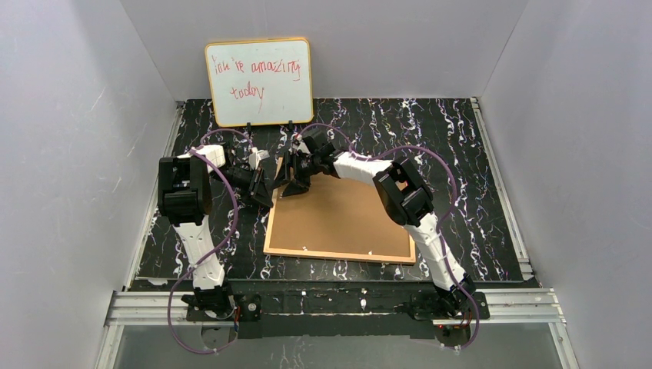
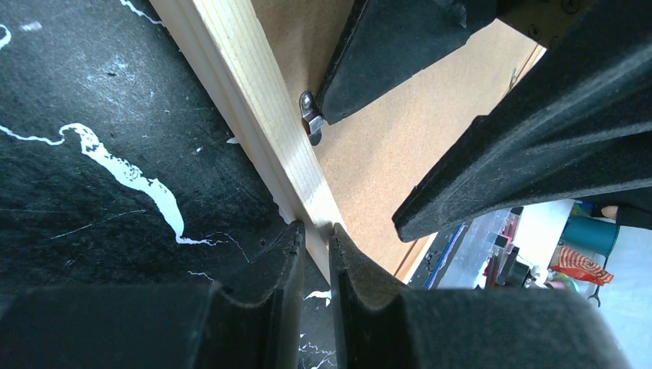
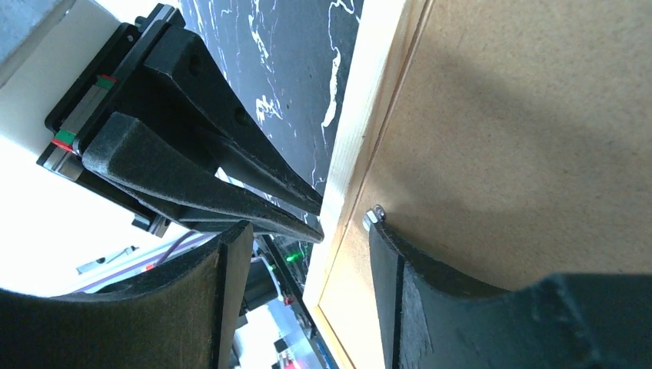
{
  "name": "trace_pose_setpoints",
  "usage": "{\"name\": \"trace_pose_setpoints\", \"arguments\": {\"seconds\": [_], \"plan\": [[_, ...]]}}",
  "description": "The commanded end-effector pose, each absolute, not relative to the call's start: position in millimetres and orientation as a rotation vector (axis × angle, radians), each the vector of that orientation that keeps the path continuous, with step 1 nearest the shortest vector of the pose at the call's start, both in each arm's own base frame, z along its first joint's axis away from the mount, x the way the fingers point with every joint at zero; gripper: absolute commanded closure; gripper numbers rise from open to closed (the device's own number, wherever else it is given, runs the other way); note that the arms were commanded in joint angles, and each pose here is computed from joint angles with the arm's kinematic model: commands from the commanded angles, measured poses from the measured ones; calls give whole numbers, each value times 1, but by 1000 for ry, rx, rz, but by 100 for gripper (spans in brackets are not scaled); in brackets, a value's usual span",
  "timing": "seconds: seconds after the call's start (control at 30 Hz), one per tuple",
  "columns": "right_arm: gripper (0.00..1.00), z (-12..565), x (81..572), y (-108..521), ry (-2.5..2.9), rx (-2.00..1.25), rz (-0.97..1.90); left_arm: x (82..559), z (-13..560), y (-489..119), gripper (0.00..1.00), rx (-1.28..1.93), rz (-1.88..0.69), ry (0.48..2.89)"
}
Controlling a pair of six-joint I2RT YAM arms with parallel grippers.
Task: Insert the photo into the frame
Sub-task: Install the photo frame at the center of the board.
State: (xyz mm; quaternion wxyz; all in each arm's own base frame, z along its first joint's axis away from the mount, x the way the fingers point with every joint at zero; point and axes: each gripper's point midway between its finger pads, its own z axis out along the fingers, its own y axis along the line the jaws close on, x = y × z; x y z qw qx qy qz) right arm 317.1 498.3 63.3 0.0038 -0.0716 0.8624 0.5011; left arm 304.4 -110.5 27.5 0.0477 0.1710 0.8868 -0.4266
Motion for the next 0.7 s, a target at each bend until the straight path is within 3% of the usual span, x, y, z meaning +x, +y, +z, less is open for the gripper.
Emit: {"name": "trace_pose_setpoints", "arguments": {"seconds": [0.0,0.67], "plan": [[34,47,315,510,2696,-155,1532,296,12,-102,86,620,-1189,2751],[35,67,305,480,2616,-25,1374,292,14,-100,86,644,-1189,2748]]}}
